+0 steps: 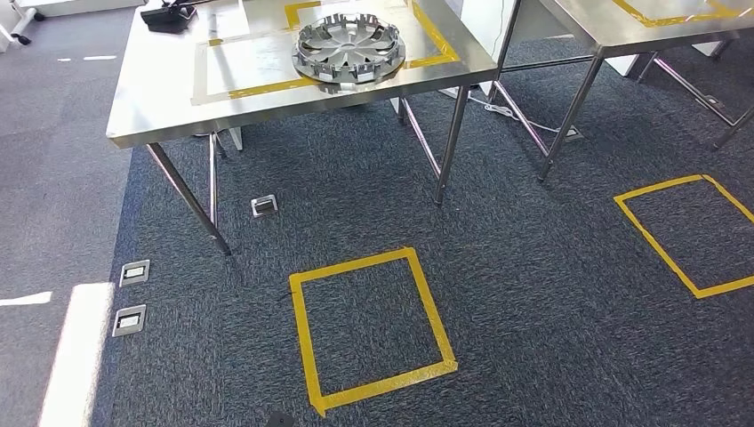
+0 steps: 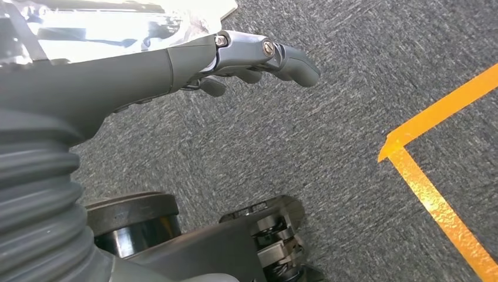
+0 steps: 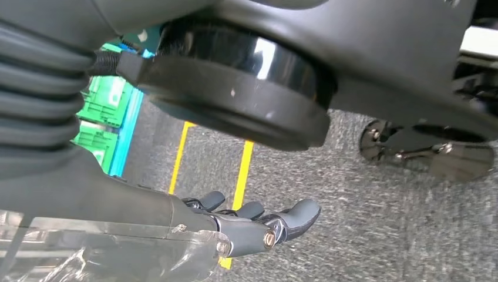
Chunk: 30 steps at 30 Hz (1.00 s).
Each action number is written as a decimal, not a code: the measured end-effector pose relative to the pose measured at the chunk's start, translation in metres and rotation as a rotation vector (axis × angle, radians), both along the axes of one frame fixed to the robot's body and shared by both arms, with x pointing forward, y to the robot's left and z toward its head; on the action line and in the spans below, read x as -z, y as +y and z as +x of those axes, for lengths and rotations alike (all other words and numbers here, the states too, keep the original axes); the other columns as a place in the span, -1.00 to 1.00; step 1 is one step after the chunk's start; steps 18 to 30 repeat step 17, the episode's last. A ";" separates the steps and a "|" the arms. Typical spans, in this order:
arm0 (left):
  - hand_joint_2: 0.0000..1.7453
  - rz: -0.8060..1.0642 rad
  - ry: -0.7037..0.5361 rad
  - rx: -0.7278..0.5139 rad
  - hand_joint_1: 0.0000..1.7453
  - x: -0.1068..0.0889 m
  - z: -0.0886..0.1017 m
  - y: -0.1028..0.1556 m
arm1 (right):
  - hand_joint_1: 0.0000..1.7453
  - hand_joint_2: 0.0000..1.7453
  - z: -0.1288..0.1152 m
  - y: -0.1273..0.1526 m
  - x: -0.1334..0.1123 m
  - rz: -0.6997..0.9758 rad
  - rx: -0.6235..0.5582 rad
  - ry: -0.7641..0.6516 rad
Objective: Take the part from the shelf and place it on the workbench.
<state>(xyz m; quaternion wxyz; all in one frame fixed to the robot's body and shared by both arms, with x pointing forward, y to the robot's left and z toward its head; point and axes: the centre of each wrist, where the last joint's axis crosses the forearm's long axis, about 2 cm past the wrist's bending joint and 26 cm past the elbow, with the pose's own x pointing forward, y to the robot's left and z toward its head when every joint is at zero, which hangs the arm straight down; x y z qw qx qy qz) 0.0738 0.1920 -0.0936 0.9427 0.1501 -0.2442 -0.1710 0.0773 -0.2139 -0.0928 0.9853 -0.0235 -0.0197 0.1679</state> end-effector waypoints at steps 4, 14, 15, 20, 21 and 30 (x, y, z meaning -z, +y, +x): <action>1.00 -0.008 -0.004 -0.017 -1.00 0.000 0.000 0.000 | -1.00 1.00 -0.004 -0.004 0.003 -0.059 0.066 -0.043; -1.00 -0.032 -0.010 -0.020 -1.00 0.000 0.000 0.000 | -1.00 -1.00 -0.008 -0.008 0.006 -0.046 0.103 -0.025; -1.00 -0.031 -0.006 -0.020 -1.00 0.000 0.000 0.000 | -1.00 -1.00 -0.008 -0.009 0.007 -0.050 0.104 -0.025; -1.00 -0.029 -0.001 -0.016 -1.00 0.000 0.000 -0.001 | -1.00 -1.00 -0.008 -0.009 0.007 -0.056 0.101 -0.026; -1.00 -0.029 -0.001 -0.016 -1.00 0.000 0.000 -0.001 | -1.00 -1.00 -0.008 -0.009 0.007 -0.056 0.101 -0.026; -1.00 -0.029 -0.001 -0.016 -1.00 0.000 0.000 -0.001 | -1.00 -1.00 -0.008 -0.009 0.007 -0.056 0.101 -0.026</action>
